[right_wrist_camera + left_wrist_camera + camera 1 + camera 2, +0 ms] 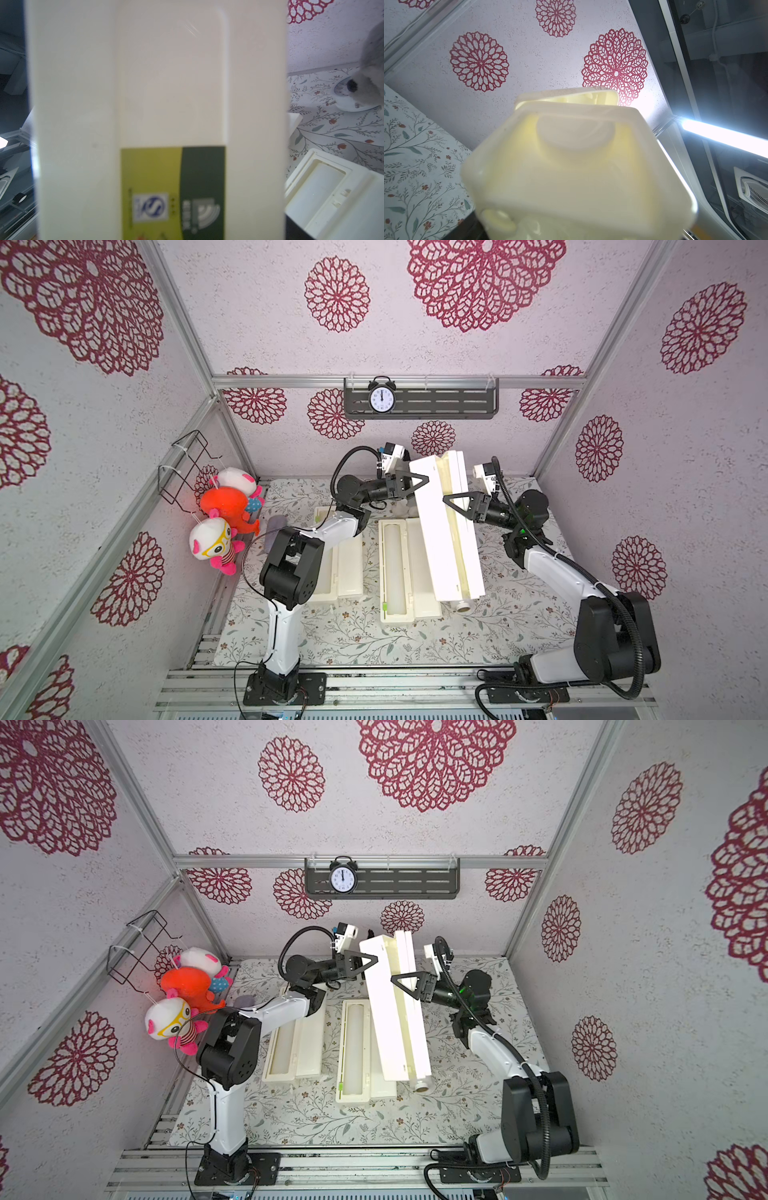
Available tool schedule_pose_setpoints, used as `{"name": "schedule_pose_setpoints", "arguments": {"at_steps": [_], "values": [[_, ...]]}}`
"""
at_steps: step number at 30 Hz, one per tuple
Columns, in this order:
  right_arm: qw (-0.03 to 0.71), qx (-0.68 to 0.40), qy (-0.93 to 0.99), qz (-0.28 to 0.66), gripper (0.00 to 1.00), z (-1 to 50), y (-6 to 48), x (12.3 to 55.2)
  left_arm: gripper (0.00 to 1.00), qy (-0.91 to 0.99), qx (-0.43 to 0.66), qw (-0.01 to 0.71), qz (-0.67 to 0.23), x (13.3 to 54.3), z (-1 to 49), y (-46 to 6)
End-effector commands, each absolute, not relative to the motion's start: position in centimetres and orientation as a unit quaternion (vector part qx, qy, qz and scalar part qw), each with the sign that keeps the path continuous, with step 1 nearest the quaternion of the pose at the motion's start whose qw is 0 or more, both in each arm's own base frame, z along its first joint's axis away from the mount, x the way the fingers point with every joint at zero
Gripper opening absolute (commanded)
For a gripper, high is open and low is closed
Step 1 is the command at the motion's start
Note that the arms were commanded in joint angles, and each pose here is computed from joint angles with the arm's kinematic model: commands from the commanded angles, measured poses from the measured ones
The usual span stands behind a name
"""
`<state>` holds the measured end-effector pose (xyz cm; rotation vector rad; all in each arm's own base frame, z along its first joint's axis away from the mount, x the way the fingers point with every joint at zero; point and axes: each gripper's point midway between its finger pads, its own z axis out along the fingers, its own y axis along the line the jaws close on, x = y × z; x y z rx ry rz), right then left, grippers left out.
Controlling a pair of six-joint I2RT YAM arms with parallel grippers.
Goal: Put plastic wrap rolls into dispensers
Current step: Open the lid of the plastic wrap cutting box, then place the lid at the center of the board.
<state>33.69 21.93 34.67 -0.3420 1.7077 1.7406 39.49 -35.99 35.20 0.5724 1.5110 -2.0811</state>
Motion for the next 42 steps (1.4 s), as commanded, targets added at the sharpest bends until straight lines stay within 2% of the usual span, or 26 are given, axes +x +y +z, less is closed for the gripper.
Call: {"name": "schedule_pose_setpoints", "arguments": {"at_steps": [1,13,26,30,36,42], "values": [[0.412,-0.098,0.669,0.611,0.73,36.3,20.4,36.0,0.58,0.539,0.262,0.238,-0.764,37.5,35.6,-36.5],[0.459,-0.088,0.748,0.472,0.74,34.0,18.5,36.3,0.58,0.609,0.186,0.227,-0.737,41.3,31.8,-36.1],[0.484,-0.036,0.850,0.203,0.77,31.6,9.5,36.5,0.58,0.623,0.151,0.235,-0.730,43.5,31.1,-33.8],[0.476,-0.018,0.867,0.144,0.78,30.3,6.8,36.5,0.58,0.625,0.145,0.237,-0.729,43.9,31.0,-33.4],[0.412,0.019,0.911,-0.009,0.83,24.5,-0.2,38.0,0.59,0.633,0.129,0.236,-0.726,44.4,30.7,-32.9],[0.366,0.038,0.928,-0.054,0.87,19.0,-5.7,41.3,0.59,0.636,0.119,0.230,-0.727,44.7,30.5,-32.9]]}}
